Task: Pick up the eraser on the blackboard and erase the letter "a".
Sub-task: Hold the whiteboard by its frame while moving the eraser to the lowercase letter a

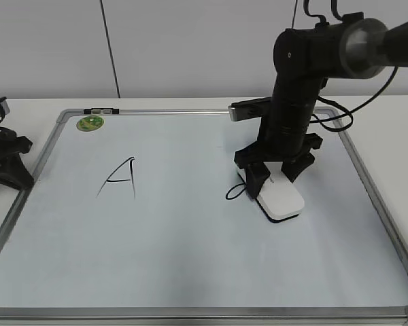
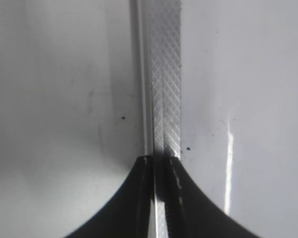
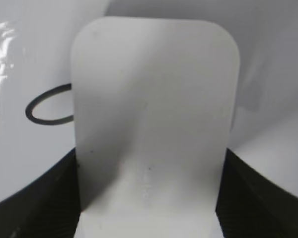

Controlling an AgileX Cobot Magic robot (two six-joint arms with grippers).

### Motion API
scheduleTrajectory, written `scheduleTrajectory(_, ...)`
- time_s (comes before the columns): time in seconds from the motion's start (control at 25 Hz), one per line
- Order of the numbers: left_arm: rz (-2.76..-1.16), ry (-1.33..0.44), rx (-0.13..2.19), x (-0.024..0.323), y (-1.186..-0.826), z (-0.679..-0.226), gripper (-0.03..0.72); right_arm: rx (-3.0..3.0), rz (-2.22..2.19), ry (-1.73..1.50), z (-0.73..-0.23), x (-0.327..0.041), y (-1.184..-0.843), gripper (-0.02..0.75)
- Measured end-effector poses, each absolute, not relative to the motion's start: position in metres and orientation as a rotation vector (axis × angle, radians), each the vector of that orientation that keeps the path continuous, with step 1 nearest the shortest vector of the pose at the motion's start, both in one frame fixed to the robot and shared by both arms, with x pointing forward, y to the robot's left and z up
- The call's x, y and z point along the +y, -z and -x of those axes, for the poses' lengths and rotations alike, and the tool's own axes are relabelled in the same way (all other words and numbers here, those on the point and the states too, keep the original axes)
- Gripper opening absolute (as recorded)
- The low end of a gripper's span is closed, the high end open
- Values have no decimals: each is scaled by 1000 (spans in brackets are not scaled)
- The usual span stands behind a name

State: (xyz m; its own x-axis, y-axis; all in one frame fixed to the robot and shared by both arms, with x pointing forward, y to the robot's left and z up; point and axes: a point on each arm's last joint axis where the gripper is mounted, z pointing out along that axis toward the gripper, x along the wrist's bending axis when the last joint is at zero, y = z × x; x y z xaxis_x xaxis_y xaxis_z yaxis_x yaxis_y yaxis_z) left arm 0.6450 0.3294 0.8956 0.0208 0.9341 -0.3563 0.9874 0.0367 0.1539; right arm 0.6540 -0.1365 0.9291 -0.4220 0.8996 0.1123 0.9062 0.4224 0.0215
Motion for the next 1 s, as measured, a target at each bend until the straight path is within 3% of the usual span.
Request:
scheduleTrajectory(0.32, -1946, 204, 1962, 329, -896, -645, 34, -2633, 1593, 69, -658, -126, -927, 540)
scheduleTrajectory(0.76, -1946, 204, 1962, 329, -896, -645, 34, -2794, 1338, 32, -629, -61, -922, 540)
scheduleTrajectory(1.0, -1948, 203, 1962, 330, -896, -645, 34, -2810, 1317, 18, -626, -56, -921, 540)
